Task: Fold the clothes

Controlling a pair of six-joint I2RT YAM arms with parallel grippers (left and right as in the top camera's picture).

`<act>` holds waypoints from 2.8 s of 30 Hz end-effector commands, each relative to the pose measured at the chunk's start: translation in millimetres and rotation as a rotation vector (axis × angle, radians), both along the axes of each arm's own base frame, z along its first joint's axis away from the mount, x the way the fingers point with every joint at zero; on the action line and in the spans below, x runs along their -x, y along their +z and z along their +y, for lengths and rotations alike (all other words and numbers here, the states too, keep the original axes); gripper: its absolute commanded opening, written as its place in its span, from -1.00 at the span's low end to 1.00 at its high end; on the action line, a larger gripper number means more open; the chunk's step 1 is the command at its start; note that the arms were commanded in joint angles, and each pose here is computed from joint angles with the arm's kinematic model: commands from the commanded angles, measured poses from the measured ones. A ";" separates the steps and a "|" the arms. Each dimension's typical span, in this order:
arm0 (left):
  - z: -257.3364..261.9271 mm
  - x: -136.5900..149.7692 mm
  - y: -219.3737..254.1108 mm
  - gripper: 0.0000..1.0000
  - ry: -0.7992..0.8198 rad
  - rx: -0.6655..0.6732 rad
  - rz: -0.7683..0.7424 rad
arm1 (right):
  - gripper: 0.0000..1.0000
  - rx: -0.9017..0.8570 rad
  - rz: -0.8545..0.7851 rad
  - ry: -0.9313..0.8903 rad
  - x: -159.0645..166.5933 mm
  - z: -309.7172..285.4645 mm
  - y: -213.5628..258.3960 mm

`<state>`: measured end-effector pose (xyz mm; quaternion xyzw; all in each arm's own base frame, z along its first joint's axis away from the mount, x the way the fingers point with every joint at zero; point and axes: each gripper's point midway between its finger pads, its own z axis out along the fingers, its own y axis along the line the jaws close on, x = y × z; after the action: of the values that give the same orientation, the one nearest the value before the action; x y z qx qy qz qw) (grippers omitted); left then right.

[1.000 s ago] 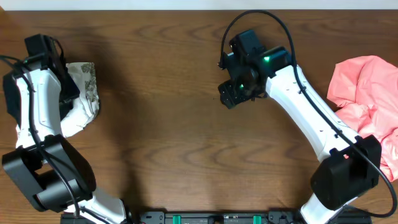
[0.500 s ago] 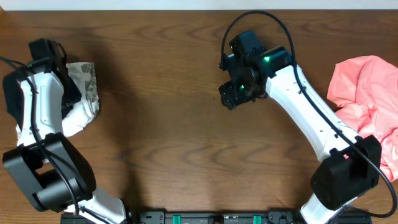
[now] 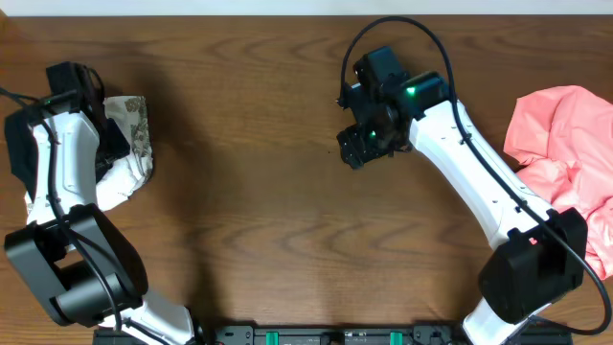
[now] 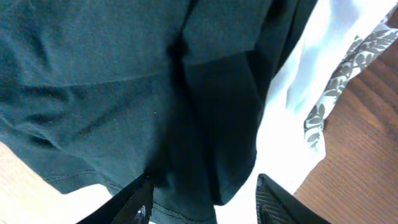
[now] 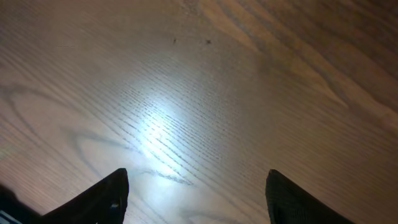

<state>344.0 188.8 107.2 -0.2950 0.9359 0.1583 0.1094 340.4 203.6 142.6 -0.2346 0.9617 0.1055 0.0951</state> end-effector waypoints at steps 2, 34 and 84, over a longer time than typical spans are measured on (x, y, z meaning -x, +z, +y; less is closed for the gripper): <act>-2.7 -1.0 0.5 0.07 -0.003 0.013 -0.011 | 0.35 0.000 -0.011 -0.003 -2.8 -2.2 3.1; 10.7 12.5 -0.2 -0.48 0.024 -0.068 0.046 | 0.37 0.007 -0.004 -0.004 -1.2 -3.7 2.4; 4.0 16.9 -17.8 -0.85 0.060 -0.020 0.071 | 0.36 0.025 -0.002 -0.008 -0.2 -7.0 1.4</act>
<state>329.0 191.6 91.3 -0.3138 0.9293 0.1784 0.0776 338.0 198.7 141.2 -0.2330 0.9638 0.0941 0.0886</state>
